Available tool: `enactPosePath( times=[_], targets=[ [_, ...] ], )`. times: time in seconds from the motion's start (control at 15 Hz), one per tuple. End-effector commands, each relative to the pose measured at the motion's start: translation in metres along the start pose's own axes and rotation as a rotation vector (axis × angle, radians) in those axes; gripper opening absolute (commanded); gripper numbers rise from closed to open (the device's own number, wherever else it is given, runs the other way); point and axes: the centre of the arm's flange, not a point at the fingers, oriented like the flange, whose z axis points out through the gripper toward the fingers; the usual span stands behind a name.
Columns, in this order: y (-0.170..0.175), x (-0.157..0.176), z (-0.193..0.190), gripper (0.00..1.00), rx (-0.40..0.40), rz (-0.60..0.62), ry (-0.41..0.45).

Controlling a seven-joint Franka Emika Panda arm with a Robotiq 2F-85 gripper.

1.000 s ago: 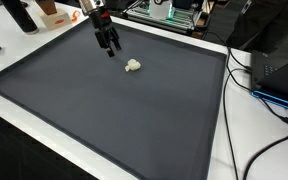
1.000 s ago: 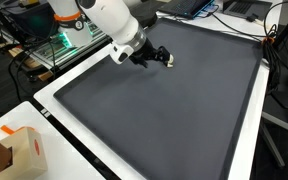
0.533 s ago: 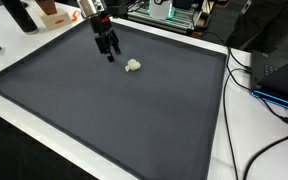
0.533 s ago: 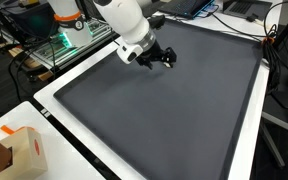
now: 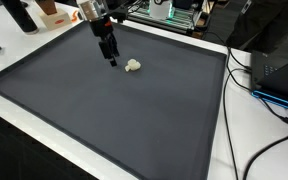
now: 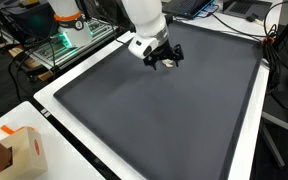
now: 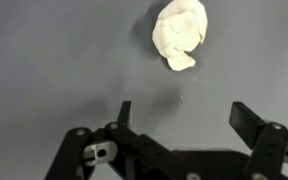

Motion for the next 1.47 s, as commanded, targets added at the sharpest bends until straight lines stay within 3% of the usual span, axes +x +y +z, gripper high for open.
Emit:
enactPosePath(
  times=[0.0, 0.67, 1.4],
  targets=[
    [-0.019, -0.005, 0.006, 1.0, -0.089, -0.116, 0.028],
    [-0.081, -0.06, 0.006, 1.0, -0.241, -0.607, 0.117],
    [-0.116, -0.152, 0.026, 1.0, -0.501, -1.157, 0.235]
  ],
)
